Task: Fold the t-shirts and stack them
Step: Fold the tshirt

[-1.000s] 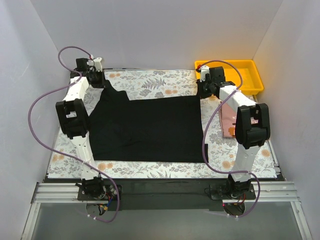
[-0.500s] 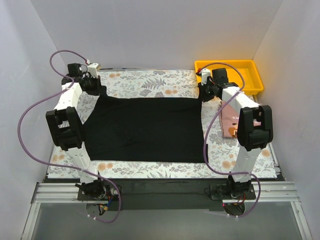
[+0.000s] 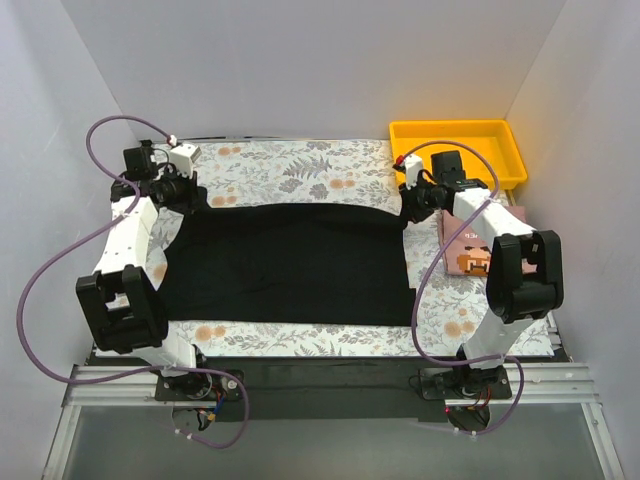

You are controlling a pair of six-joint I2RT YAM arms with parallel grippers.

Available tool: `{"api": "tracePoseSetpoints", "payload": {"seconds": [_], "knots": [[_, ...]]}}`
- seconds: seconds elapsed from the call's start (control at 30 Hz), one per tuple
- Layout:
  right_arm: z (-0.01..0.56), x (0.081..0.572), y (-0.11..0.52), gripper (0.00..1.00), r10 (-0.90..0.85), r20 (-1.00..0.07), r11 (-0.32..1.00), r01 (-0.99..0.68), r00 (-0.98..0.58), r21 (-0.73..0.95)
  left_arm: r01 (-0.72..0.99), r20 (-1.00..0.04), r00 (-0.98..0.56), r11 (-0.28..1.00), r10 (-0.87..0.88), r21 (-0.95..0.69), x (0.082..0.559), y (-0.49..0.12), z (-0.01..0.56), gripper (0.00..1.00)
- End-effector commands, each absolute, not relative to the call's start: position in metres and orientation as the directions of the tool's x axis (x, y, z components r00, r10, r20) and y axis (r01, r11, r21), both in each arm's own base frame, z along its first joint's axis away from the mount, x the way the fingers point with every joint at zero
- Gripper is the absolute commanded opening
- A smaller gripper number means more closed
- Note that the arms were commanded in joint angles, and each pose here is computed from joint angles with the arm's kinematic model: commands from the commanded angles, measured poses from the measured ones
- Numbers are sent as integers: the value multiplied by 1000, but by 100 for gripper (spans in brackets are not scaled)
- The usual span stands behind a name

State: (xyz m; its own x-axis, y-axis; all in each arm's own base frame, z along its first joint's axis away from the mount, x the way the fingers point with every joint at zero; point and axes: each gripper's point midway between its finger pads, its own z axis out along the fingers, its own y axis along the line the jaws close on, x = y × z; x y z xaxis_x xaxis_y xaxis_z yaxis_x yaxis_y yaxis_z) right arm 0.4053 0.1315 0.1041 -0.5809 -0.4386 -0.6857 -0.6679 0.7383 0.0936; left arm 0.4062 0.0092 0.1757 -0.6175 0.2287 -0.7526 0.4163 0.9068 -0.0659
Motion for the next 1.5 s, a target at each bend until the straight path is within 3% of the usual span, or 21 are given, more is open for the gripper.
{"api": "tracePoseSetpoints", "payload": {"seconds": [0.0, 0.37, 0.63, 0.87, 1.2, 1.47], "knots": [[110, 387, 127, 1, -474, -689, 706, -704, -549, 75, 406, -759, -597, 914, 260, -6, 388, 16, 188, 0], [99, 360, 121, 1, -536, -658, 660, -748, -528, 62, 361, -663, -706, 932, 250, -34, 325, 33, 160, 0], [75, 346, 123, 1, -545, -613, 645, -753, -572, 130, 355, -558, -790, 932, 256, -74, 280, 28, 110, 0], [60, 333, 122, 1, -552, -579, 639, -750, -600, 168, 316, -496, -833, 947, 246, -62, 268, 36, 82, 0], [89, 338, 126, 1, -549, -618, 625, -767, -563, 144, 308, -573, -783, 951, 239, -24, 310, 49, 123, 0], [77, 321, 122, 1, -569, -583, 615, -771, -580, 166, 333, -551, -792, 943, 262, -30, 298, 46, 116, 0]]}}
